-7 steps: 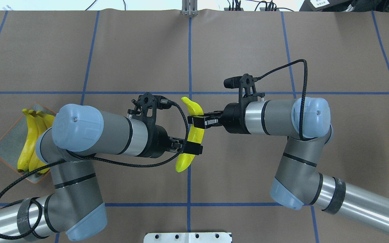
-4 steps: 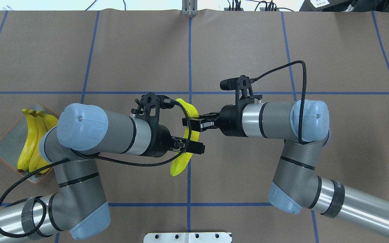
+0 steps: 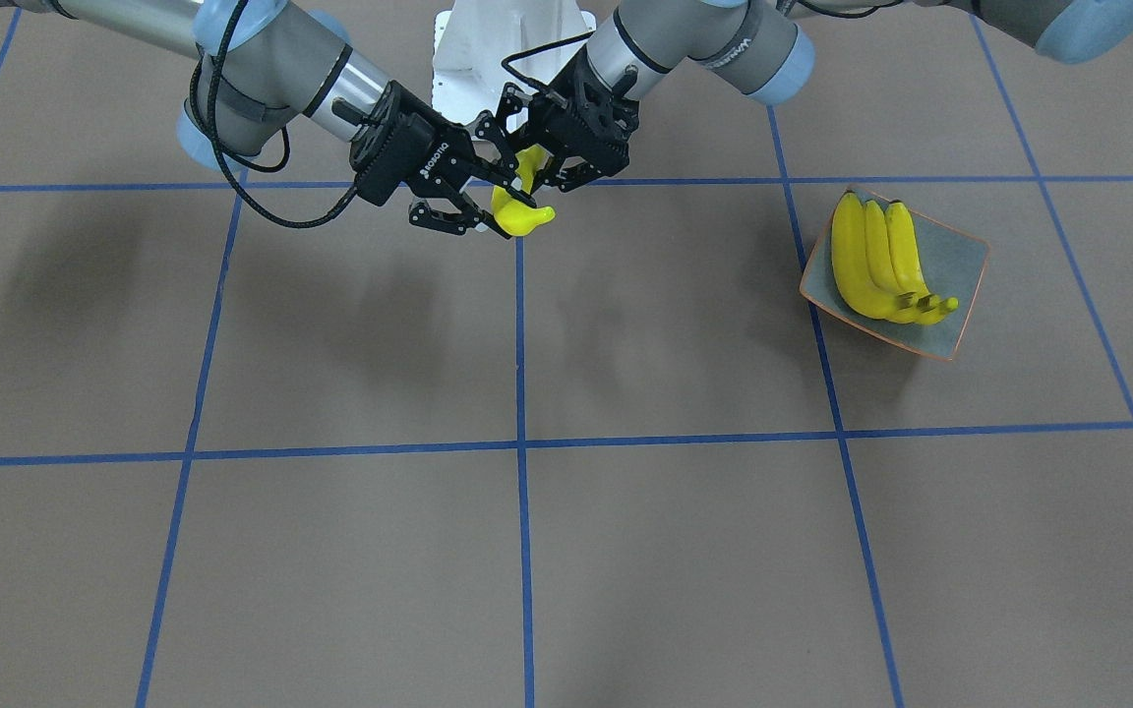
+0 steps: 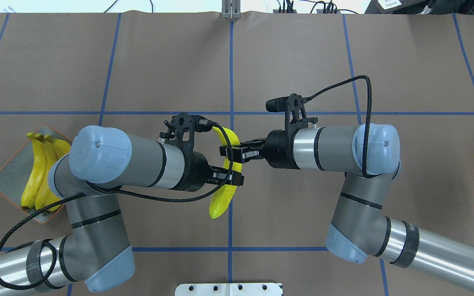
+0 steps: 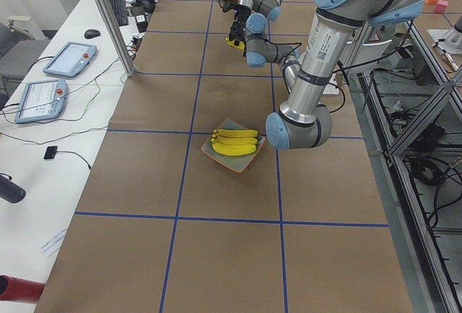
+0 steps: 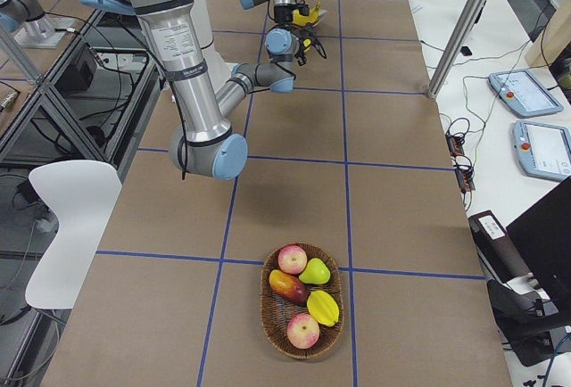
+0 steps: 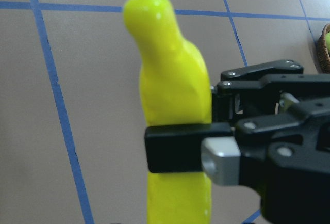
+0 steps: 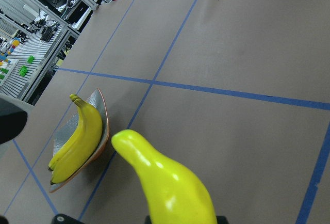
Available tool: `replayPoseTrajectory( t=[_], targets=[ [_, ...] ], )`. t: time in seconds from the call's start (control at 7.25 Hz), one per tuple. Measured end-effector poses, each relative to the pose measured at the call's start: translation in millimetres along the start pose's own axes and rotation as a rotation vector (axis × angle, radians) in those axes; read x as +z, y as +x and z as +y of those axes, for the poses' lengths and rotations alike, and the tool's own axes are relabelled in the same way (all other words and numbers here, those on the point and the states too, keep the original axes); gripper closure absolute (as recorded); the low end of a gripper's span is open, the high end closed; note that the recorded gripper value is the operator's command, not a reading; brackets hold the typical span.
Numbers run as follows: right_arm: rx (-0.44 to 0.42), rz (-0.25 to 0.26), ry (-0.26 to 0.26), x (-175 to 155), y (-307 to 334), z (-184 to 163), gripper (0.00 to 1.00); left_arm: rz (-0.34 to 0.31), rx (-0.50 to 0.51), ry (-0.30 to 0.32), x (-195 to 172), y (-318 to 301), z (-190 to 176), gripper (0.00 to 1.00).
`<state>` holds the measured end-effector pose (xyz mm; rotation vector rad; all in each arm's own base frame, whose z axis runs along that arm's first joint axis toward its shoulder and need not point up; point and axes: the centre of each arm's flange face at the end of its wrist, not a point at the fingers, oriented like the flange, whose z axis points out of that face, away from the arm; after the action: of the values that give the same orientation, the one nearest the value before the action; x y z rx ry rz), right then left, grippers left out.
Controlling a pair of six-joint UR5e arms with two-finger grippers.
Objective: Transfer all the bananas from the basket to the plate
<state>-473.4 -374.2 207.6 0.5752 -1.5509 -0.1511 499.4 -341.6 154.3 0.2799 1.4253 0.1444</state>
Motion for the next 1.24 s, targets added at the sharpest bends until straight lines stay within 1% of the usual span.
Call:
replayPoseTrajectory(
  t=[0.28, 0.41, 0.55, 0.69, 0.83, 0.97, 1.1, 1.24],
  targets=[
    [0.0, 0.007, 0.032, -0.3, -1.6, 2.1, 0.0, -0.001, -0.034, 0.0, -0.1, 0.2, 0.0, 1.0],
    [-0.005, -0.004, 0.046, -6.4, -1.5, 3.6, 0.0, -0.008, -0.048, -0.003, 0.4, -0.6, 0.1, 1.0],
    [-0.008, -0.016, 0.058, -16.8, 3.8, 7.0, 0.0, -0.034, -0.065, -0.015, 0.4, -3.4, -0.2, 1.0],
    [-0.007, -0.016, 0.064, -28.2, 15.8, 13.6, 0.0, -0.089, -0.089, -0.033, -3.5, -8.4, -2.1, 1.0],
    [0.002, 0.005, 0.074, -37.3, 32.1, 20.7, 0.0, -0.176, -0.122, -0.044, -16.9, -17.5, -7.8, 1.0],
    [0.012, 0.042, 0.093, -43.9, 49.4, 26.7, 0.0, -0.267, -0.155, -0.042, -37.6, -33.6, -14.9, 1.0],
    [0.02, 0.089, 0.111, -50.9, 69.3, 33.7, 0.0, -0.343, -0.17, -0.035, -64.9, -60.7, -17.9, 1.0],
    [0.026, 0.138, 0.121, -59.0, 90.1, 41.9, 0.0, -0.401, -0.169, -0.031, -93.5, -94.2, -17.0, 1.0]
  ],
)
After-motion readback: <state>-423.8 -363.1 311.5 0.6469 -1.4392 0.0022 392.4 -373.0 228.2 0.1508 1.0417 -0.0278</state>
